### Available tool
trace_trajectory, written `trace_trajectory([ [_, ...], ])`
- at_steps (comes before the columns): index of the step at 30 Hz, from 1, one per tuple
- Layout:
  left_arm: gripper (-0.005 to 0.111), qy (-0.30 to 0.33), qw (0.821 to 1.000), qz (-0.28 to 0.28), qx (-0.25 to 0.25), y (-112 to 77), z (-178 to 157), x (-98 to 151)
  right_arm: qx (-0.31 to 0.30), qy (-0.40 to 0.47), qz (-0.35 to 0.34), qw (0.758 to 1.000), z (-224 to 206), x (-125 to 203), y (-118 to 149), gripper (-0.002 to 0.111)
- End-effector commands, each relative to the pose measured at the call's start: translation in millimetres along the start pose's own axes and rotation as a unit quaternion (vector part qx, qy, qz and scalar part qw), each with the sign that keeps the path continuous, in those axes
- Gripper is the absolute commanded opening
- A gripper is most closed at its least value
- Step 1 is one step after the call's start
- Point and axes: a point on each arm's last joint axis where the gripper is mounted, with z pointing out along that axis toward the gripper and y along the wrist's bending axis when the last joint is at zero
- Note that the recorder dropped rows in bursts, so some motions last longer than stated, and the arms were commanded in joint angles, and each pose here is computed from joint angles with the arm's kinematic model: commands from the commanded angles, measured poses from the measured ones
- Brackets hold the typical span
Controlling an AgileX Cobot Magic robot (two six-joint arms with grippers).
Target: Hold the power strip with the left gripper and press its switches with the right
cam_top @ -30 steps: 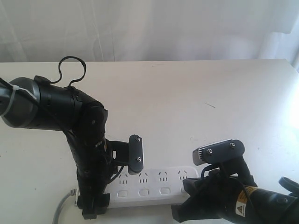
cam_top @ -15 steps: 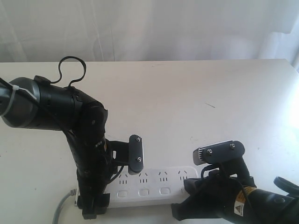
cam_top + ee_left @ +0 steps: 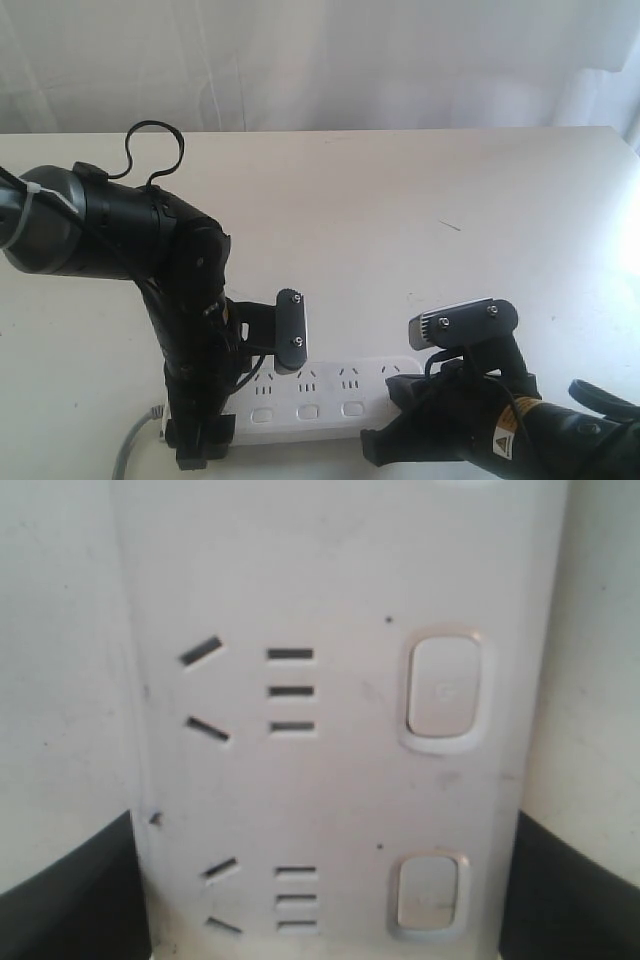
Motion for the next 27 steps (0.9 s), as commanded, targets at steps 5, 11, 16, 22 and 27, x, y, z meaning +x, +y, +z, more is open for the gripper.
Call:
trace_trajectory([
  [5, 0.0, 0.057, 0.996, -0.002, 0.064, -11.9, 20.1, 12.1, 0.01, 0.085, -0.012, 0.996, -0.1, 17.7, -2.7, 0.0],
  [11, 0.0, 0.057, 0.996, -0.002, 0.064, -11.9, 20.1, 12.1, 0.017, 0.122, -0.013, 0.992, -0.8, 23.1, -3.6, 0.0],
  [16, 0.0, 0.057, 0.996, -0.002, 0.064, -11.9, 20.1, 12.1, 0.016, 0.144, -0.023, 0.989, -0.9, 25.2, -3.0, 0.0],
  [22, 0.0, 0.056, 0.996, -0.002, 0.063, -11.7, 20.2, 11.8, 0.013, 0.139, -0.022, 0.99, -4.6, 22.0, -1.9, 0.0],
  [27, 0.0, 0.056, 0.996, -0.002, 0.063, -11.7, 20.2, 11.8, 0.014, 0.15, -0.02, 0.988, -12.0, 20.0, -1.4, 0.0],
])
